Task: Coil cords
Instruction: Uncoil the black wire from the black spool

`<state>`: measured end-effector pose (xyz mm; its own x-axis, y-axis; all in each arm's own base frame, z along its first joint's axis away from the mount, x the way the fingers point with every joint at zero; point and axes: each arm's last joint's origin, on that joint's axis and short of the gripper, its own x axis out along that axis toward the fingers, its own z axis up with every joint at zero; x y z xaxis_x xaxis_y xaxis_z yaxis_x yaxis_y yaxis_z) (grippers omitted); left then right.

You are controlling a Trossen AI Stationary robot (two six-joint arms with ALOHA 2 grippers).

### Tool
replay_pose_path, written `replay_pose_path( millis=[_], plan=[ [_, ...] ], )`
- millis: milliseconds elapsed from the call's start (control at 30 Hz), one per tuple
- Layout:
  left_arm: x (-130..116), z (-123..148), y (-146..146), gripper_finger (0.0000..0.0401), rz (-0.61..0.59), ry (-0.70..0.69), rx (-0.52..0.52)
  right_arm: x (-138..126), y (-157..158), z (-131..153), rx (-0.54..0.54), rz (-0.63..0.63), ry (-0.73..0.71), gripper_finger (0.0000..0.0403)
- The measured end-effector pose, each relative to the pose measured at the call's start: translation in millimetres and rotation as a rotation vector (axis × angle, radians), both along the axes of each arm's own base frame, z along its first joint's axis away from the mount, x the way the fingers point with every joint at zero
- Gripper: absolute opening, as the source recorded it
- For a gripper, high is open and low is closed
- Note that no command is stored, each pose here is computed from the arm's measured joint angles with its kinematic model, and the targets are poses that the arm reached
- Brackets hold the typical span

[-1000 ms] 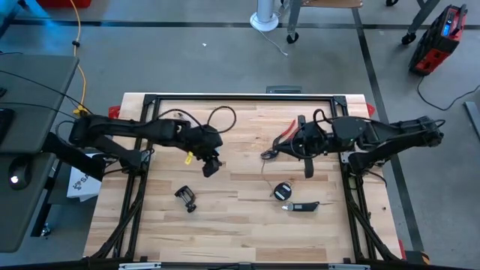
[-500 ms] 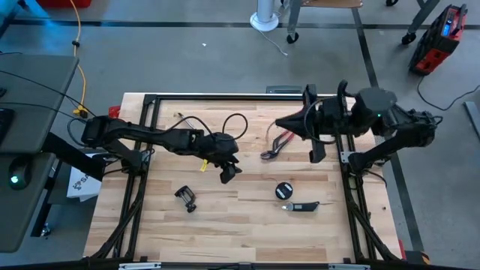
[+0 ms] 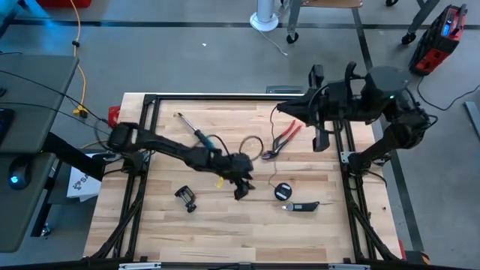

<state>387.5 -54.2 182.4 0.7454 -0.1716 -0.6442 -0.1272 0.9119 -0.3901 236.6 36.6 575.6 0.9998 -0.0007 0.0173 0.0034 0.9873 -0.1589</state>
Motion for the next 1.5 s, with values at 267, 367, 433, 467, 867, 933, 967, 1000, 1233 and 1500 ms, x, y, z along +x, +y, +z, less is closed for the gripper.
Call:
replay_pose_path(
  millis=[267,367,433,467,867,933,967,1000,1233,1500],
  plan=[
    [23,-42,-18,0.0216,0.096,-0.100,-0.028,-8,-3,4,0.007,-0.042,-0.007,0.0000],
    [25,-51,-17,0.0216,0.190,-0.110,0.005,-8,-3,4,0.016,-0.042,-0.006,0.0000],
    [27,-50,-14,0.0216,0.245,-0.138,0.040,-6,-2,3,0.029,-0.042,-0.002,0.0000],
    [28,-48,-12,0.0216,0.257,-0.161,0.058,-6,-2,3,0.032,-0.041,-0.003,0.0000],
    [42,-57,-1,0.0216,0.176,-0.280,0.100,-6,-2,3,0.031,-0.041,-0.005,0.0000],
    [42,-56,-1,0.0216,0.169,-0.287,0.108,-6,-2,3,0.027,-0.042,-0.005,0.0000],
    [42,-56,-1,0.0216,0.166,-0.287,0.109,-6,-2,3,0.026,-0.042,-0.005,0.0000],
    [42,-56,-1,0.0216,0.165,-0.286,0.108,-6,-2,3,0.026,-0.042,-0.005,0.0000],
    [42,-56,-1,0.0174,0.162,-0.287,0.109,-6,-2,3,0.006,-0.042,-0.006,0.0000],
    [42,-56,-1,0.0071,0.147,-0.287,0.100,-6,-2,4,0.002,-0.042,-0.007,0.0000]
  ],
)
